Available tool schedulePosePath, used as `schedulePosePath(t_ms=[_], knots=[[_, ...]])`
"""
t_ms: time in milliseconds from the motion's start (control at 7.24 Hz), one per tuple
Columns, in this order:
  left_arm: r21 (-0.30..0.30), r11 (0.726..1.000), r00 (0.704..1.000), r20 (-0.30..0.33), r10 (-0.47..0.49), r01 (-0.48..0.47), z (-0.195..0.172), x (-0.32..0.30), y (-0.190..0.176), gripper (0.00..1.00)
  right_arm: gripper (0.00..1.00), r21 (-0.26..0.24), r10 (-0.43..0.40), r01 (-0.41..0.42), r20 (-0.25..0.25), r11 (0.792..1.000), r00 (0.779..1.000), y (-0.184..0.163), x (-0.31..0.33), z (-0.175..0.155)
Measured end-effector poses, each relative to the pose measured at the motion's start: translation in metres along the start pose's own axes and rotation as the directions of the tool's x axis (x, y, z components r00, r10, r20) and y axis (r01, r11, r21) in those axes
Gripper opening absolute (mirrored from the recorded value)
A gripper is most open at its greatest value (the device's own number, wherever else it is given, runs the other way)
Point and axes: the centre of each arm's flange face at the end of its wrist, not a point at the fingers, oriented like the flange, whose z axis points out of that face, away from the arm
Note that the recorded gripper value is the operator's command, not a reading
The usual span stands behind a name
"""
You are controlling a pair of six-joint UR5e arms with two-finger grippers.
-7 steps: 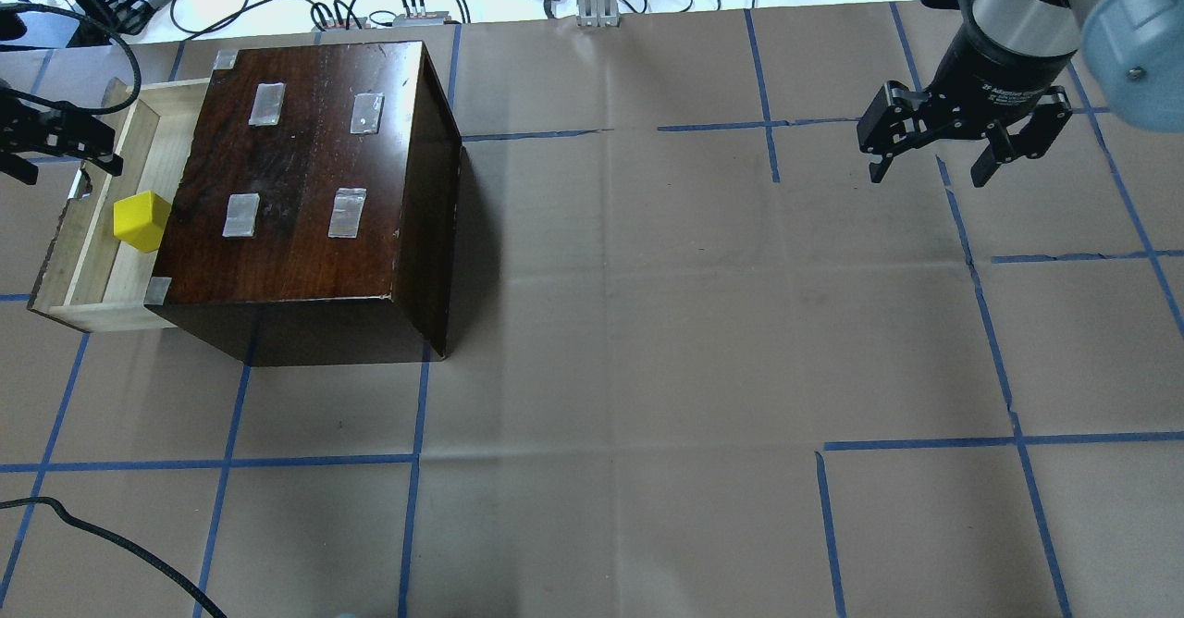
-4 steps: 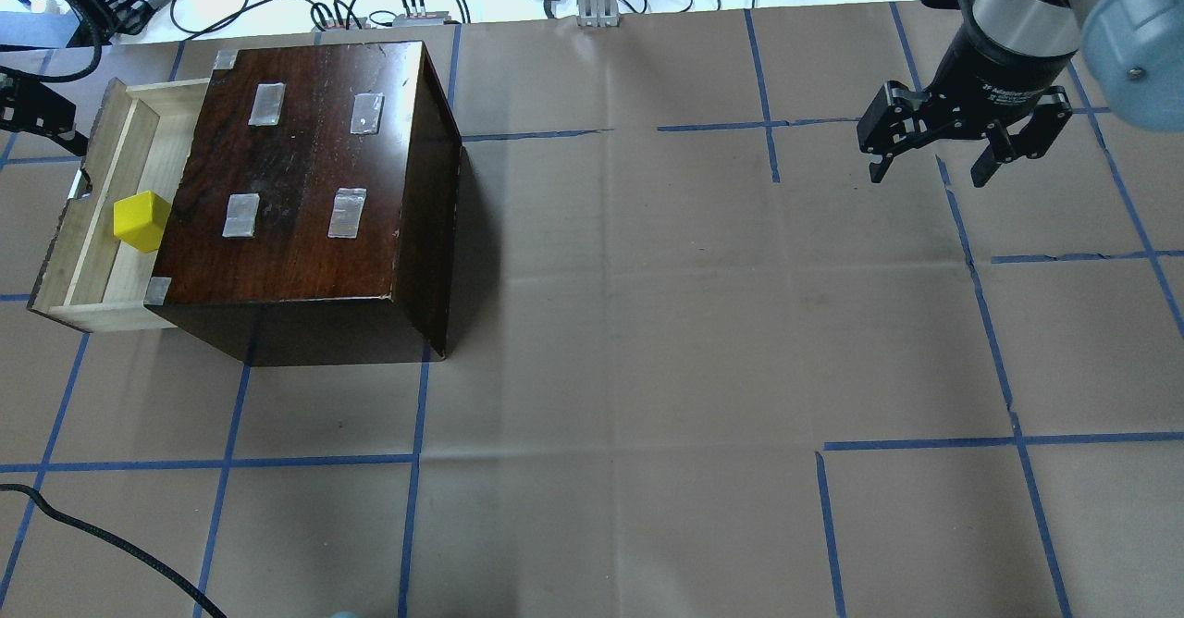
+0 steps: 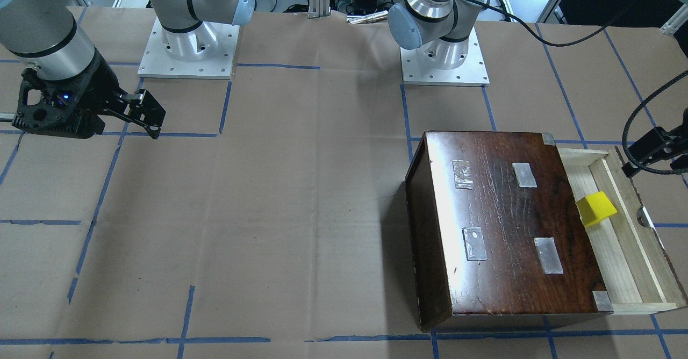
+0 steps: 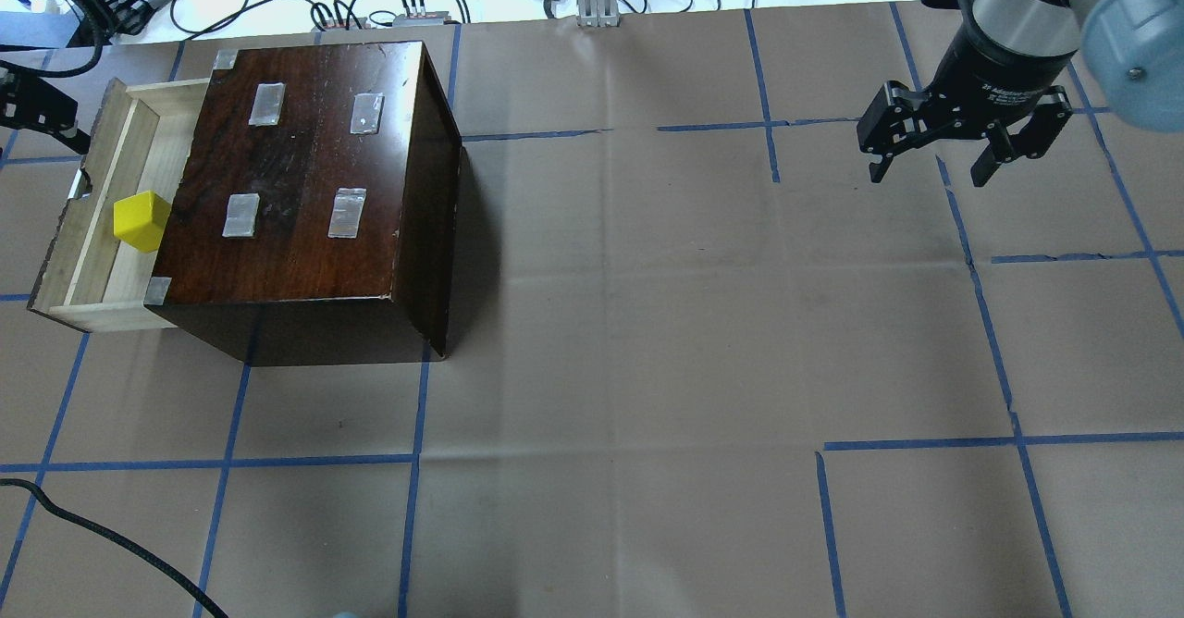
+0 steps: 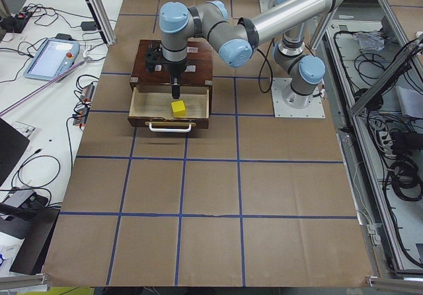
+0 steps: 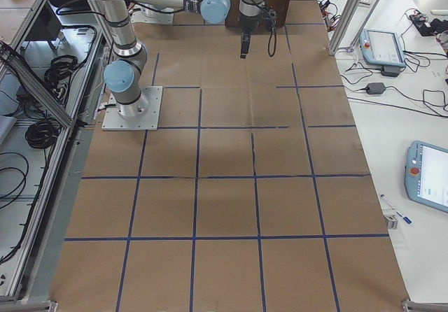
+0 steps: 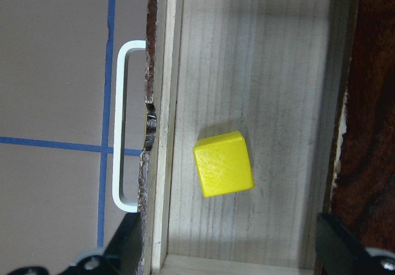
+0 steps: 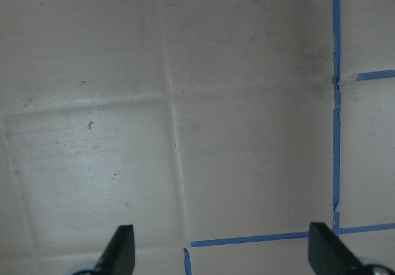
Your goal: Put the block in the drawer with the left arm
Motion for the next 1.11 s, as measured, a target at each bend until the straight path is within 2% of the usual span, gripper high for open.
schedulePosePath(t_ms=[414, 1105], knots=[[0.007, 1.0, 1.0, -0.003, -0.021, 0.021, -0.026, 0.094, 0.01, 0.99, 1.0, 0.0, 0.0, 0.0, 0.0, 1.0, 1.0, 0.0, 0.0, 0.0], [-0.05, 0.999, 0.999, -0.038, -0.019, 0.017, -0.045, 0.26, 0.052, 0.99, 1.0, 0.001, 0.0, 0.0, 0.0, 1.0, 1.0, 0.0, 0.0, 0.0]])
